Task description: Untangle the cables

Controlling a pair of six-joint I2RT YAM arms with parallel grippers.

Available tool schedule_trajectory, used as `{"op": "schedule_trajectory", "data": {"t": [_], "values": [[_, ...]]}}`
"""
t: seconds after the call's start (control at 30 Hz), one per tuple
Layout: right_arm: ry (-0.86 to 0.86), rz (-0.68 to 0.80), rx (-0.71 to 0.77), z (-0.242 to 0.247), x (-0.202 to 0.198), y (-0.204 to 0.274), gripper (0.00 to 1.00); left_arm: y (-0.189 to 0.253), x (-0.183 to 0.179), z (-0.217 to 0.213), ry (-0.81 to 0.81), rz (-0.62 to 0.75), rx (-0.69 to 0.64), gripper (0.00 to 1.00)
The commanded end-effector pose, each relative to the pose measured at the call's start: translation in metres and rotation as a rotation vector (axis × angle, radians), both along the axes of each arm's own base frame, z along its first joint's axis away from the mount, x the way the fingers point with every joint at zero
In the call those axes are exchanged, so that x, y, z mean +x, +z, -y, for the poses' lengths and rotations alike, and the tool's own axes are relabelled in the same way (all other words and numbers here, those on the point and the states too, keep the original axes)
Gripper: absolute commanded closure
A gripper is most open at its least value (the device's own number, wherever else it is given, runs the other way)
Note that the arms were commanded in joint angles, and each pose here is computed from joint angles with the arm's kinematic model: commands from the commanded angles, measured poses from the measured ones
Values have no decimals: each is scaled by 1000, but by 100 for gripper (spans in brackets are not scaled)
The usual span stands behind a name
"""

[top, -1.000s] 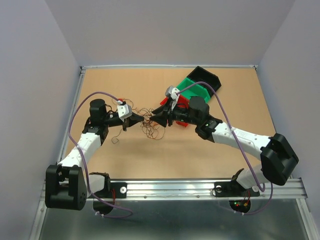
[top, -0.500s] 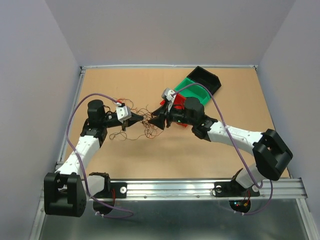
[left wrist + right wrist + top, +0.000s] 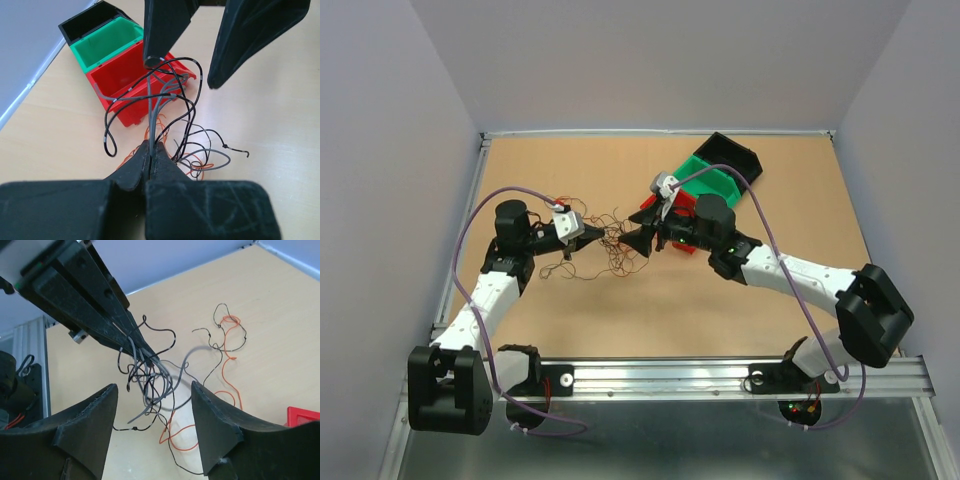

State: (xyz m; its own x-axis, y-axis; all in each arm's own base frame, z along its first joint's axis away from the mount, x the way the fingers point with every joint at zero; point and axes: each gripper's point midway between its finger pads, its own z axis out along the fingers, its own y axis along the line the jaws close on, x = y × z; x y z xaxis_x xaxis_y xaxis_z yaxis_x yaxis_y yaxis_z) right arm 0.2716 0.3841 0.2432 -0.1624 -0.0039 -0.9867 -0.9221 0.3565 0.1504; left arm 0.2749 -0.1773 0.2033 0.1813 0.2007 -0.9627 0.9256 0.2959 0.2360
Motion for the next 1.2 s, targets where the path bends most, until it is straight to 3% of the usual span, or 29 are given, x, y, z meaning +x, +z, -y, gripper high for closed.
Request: {"op": "schedule_trajectory", "data": {"t": [0.0,0.17,0.37,0.53,0.63,0.67,0.73,0.87,1.17], "values": [[-20,80,81,5,-4,37,34,5,-2,2,-19,56,1,100],[8,75,101,0,-7,46,35,4,0,2,-10,53,6,100],[27,50,106,-9,-3,46,54,5,-2,5,-8,66,10,100],[49,35,108,-16,-2,46,60,3,-2,6,-7,72,17,100],[58,24,106,-20,0,44,74,2,-1,6,-6,71,20,100],[44,24,108,-19,2,45,86,2,-1,6,-2,73,21,100],[4,16,106,-16,7,42,95,1,-1,5,3,77,26,100],[-115,24,119,1,17,46,99,-1,8,1,51,76,37,100],[-548,12,111,84,41,24,100,1,58,-25,326,31,18,100]]}}
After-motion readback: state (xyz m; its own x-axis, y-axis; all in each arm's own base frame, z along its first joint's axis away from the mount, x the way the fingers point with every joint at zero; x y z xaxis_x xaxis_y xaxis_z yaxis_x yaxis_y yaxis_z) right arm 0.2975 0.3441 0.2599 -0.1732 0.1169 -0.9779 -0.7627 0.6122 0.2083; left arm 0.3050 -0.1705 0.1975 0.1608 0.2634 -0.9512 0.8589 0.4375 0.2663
